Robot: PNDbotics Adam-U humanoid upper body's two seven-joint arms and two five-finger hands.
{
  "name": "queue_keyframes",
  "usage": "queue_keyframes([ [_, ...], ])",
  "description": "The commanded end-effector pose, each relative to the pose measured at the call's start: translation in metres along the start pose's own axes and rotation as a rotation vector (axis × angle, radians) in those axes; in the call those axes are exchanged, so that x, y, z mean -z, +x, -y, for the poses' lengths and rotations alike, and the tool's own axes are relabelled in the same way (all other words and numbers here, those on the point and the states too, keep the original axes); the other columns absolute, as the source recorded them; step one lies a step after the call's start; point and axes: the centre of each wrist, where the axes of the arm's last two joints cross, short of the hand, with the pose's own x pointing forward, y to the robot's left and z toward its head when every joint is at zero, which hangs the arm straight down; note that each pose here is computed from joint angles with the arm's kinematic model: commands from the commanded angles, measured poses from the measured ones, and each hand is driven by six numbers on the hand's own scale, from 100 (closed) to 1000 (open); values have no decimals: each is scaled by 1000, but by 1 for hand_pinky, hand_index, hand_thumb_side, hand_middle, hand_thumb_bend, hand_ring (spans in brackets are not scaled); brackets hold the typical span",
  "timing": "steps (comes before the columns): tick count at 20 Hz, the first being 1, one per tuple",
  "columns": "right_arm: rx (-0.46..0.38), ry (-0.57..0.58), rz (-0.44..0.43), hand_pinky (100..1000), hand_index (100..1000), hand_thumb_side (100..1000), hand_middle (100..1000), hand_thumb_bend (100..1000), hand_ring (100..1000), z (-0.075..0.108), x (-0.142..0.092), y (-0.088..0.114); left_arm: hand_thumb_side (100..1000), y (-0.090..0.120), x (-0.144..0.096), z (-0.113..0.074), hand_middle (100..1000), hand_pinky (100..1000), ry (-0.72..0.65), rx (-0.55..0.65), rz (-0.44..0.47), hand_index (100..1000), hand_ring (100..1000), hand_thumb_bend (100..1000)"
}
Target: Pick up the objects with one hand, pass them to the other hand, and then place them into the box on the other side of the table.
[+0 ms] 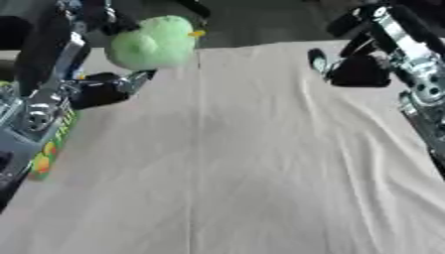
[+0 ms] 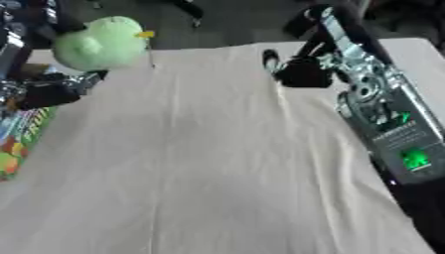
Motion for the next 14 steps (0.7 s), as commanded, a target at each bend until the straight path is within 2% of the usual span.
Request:
queue_keyframes([
  [1, -23, -140, -46, 614, 653, 299, 608, 100, 537, 24, 4, -7, 100, -17, -1, -34, 351, 423, 31, 91, -57, 433, 493, 353],
  [4, -22, -212, -90, 610, 655, 336, 614, 100, 542, 32, 5, -16, 100, -28, -8, -45, 354, 421, 24, 131, -133, 431, 494, 334],
  [6, -26, -263, -115, 604, 652, 282, 611, 141, 544, 37, 5, -22, 100, -32, -12, -49, 358, 425, 6, 157, -166, 433, 494, 343],
  [7, -27, -285, -126, 601, 652, 285, 609, 104, 542, 39, 5, -25, 100, -34, -14, -51, 359, 426, -2, 171, -180, 433, 494, 335],
  [8, -26, -306, -134, 600, 651, 265, 608, 175, 541, 41, 5, -27, 100, -36, -16, -53, 360, 426, -8, 183, -193, 433, 494, 346],
  [9, -25, -325, -142, 599, 649, 258, 605, 194, 538, 42, 5, -29, 100, -38, -19, -56, 361, 425, -13, 195, -207, 432, 494, 345],
  [14, -16, -403, -161, 596, 644, 243, 599, 206, 533, 48, 5, -35, 100, -53, -33, -60, 371, 429, -56, 243, -298, 435, 498, 355],
])
